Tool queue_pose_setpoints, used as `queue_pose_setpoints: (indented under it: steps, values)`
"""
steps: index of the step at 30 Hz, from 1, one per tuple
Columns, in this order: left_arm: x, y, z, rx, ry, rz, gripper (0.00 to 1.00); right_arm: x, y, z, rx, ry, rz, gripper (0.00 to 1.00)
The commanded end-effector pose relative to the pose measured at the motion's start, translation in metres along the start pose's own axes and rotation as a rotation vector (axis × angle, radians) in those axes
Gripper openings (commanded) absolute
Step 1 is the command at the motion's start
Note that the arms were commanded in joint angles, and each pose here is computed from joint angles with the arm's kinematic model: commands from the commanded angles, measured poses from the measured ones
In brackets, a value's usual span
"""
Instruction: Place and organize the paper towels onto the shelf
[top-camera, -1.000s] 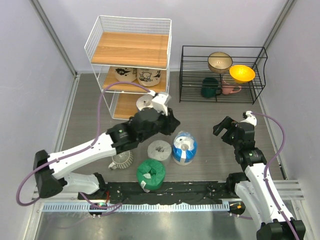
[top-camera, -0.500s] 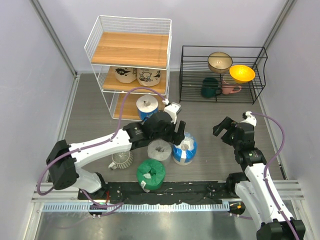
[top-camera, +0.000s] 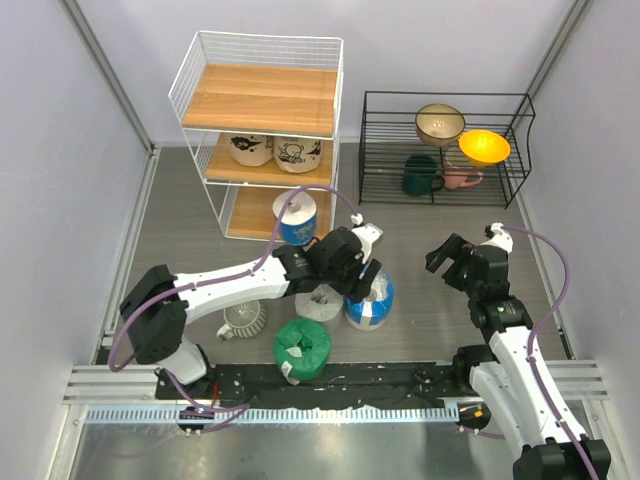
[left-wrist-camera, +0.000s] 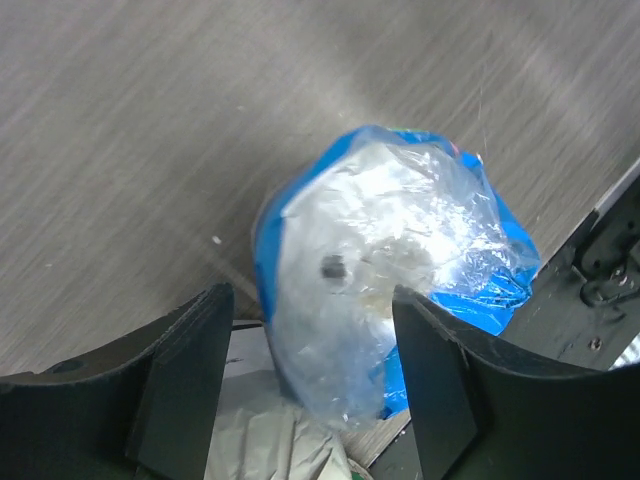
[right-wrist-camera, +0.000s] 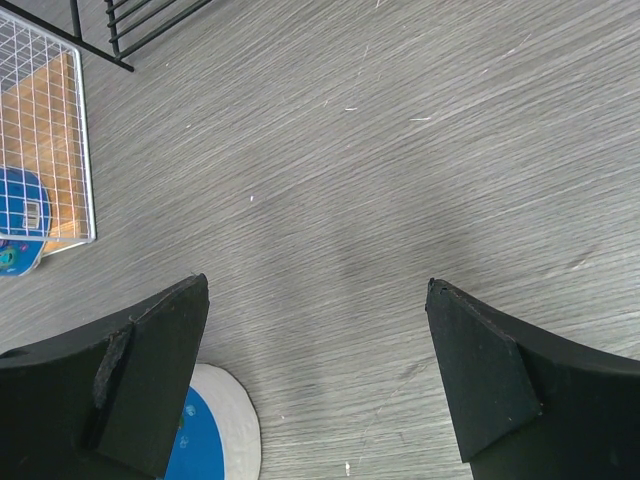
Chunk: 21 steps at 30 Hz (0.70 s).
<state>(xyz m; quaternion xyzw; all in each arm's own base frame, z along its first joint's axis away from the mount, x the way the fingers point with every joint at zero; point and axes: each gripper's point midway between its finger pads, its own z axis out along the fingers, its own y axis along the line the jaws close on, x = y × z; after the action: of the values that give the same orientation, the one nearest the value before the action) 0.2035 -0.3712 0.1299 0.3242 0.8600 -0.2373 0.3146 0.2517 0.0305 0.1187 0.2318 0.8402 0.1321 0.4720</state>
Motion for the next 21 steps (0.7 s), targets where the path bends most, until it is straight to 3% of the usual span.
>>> queue_pose_setpoints:
  steps: [1,7,15,19,20,21]
  values:
    - [-0.004,-0.017,0.002,0.067,0.016,0.076,0.70,-0.006,0.004,0.002,-0.011,-0.023,0.002,0.96]
    - [0.011,-0.009,0.013,0.032,0.080,0.103,0.70,-0.004,0.003,0.003,-0.009,-0.018,0.004,0.96]
    - [0.029,0.000,0.047,-0.017,0.158,0.111,0.59,-0.005,0.004,0.002,-0.010,-0.019,0.001,0.96]
    - [0.034,0.000,0.051,-0.014,0.188,0.109,0.35,-0.006,0.005,0.002,-0.012,-0.019,0.001,0.96]
    - [0.033,-0.001,0.051,-0.010,0.185,0.109,0.19,-0.006,0.004,0.002,-0.011,-0.020,-0.001,0.96]
    - [0.031,-0.002,0.049,-0.008,0.179,0.107,0.10,-0.006,0.004,0.002,-0.011,-0.022,0.000,0.96]
